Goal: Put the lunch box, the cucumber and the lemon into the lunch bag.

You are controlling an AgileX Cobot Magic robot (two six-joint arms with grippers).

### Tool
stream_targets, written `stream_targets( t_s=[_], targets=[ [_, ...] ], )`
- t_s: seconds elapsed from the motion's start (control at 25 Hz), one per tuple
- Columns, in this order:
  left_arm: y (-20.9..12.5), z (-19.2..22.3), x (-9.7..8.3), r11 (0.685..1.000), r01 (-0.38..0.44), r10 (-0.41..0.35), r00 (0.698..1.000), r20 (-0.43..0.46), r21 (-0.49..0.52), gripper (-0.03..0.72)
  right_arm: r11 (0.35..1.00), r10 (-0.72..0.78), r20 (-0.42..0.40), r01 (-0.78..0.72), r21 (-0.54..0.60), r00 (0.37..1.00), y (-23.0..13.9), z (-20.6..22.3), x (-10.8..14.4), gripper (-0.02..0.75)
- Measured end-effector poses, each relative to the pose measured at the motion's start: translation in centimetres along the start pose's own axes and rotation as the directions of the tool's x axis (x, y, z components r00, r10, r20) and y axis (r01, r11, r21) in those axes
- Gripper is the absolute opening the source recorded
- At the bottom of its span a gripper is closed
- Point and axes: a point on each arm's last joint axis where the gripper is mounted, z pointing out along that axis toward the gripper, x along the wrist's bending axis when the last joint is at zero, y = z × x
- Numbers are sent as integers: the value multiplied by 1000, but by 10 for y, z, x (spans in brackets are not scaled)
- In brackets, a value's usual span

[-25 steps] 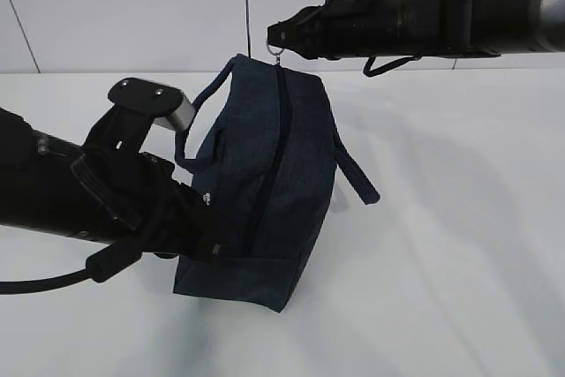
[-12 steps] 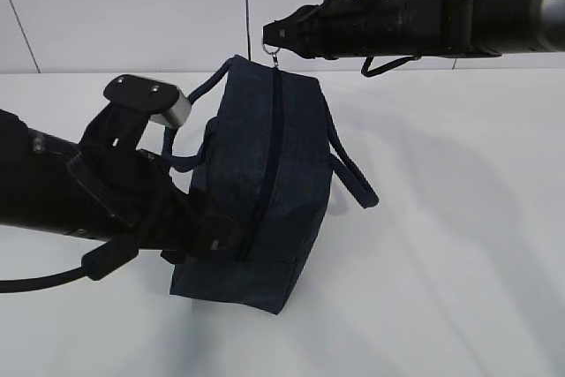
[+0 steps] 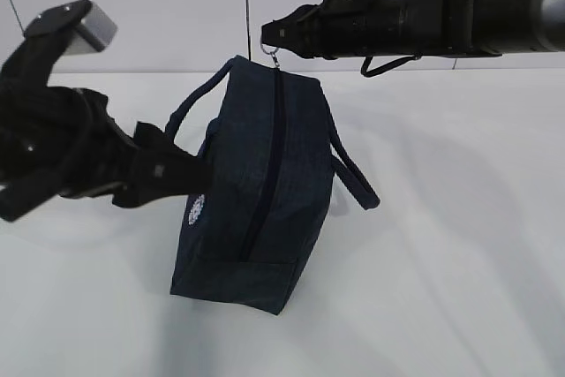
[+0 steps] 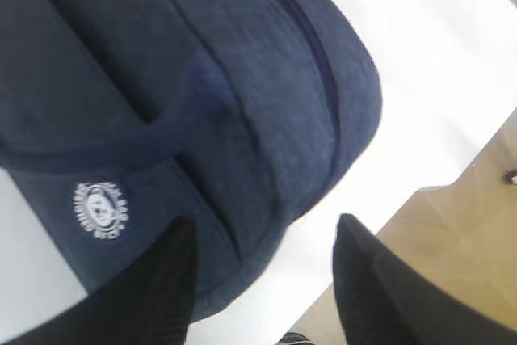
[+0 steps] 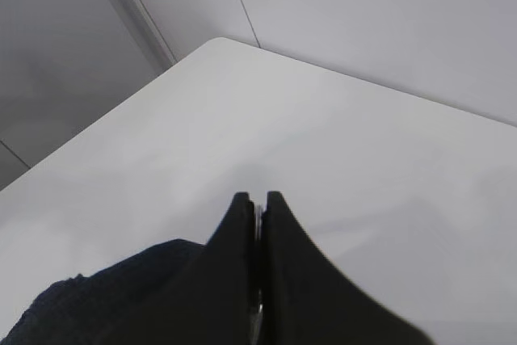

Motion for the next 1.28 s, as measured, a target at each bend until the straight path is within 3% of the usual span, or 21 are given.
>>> stream_targets(
  t_s=[0.16,0.36,0.68,0.92,1.28],
  targets=[
    [27,-17,14,999,31,-30,999,-20,14,383,1000,-1,-8,1,0,1000,0,0,1,6],
    [74,-25,14,998,-15,18,999,-48,61,377,1000,0,-14,0,1,1000,0,0,1,6],
    [126,3,19,976,-10,13,1000,-12,218,377,1000,2,-16,-2,1,1000,0,0,1,6],
    [137,28,28,958,31,-30,1000,-10,286,377,1000,4,-16,-4,1,1000,0,0,1,6],
    [125,65,23,931,58,-58,998,-10,361,377,1000,4,-19,-4,1,1000,0,0,2,6]
  ],
)
